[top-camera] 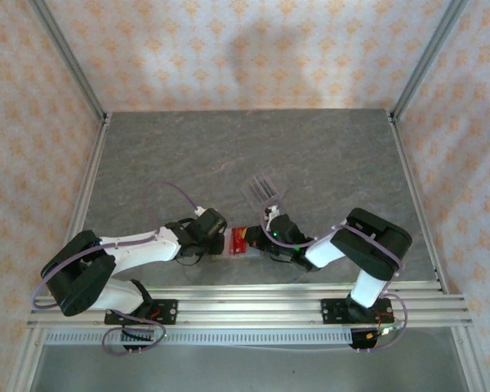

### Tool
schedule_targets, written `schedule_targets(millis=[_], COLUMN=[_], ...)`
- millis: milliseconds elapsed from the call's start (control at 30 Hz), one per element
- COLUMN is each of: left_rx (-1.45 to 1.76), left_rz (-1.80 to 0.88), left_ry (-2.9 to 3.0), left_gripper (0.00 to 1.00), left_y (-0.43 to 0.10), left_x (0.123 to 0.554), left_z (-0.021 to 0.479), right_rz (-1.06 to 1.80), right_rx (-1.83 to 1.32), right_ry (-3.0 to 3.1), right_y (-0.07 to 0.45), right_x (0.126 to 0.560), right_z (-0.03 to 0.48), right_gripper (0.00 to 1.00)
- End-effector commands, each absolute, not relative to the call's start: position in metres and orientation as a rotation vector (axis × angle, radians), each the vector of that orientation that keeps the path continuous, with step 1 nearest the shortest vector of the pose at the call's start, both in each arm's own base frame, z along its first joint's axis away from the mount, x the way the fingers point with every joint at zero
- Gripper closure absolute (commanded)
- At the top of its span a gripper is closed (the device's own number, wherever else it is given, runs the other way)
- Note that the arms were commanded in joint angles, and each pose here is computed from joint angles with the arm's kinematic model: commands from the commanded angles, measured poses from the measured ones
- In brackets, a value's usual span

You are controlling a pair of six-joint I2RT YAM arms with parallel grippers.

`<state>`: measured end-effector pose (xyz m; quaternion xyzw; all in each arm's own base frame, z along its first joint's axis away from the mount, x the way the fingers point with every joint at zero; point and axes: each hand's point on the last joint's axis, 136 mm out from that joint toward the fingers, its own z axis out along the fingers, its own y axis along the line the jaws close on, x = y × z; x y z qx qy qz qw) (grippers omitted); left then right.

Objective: Put the credit cards into the card holder

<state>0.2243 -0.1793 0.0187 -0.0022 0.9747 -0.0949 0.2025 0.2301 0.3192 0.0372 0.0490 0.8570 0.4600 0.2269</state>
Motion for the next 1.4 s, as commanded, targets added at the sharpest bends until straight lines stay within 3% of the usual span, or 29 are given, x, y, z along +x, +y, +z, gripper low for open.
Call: schedule_targets(millis=[0,1033,1367], left_rx=[-0.020,-0.032,-0.045], left_rz=[-0.143,-0.184,-0.195], left_ry=[2.780,2.766,2.756], left_gripper=[0.66,0.66,0.65], left_y=[-0.161,-0.164,-0.161], left_x=[0.215,0.215,0.212], left_z=[0.004,0.010,0.014], right_rz=[1.252,1.312,1.224], right_rx=[0.138,0.070,0.063], right_ry=[2.412,2.473,2.488], right_y=[0.313,0.363,0.352], right_x=[0.218,0.210,0.211], right_z=[0.024,0.011,0.027], right_gripper=[1.00,1.00,0.74])
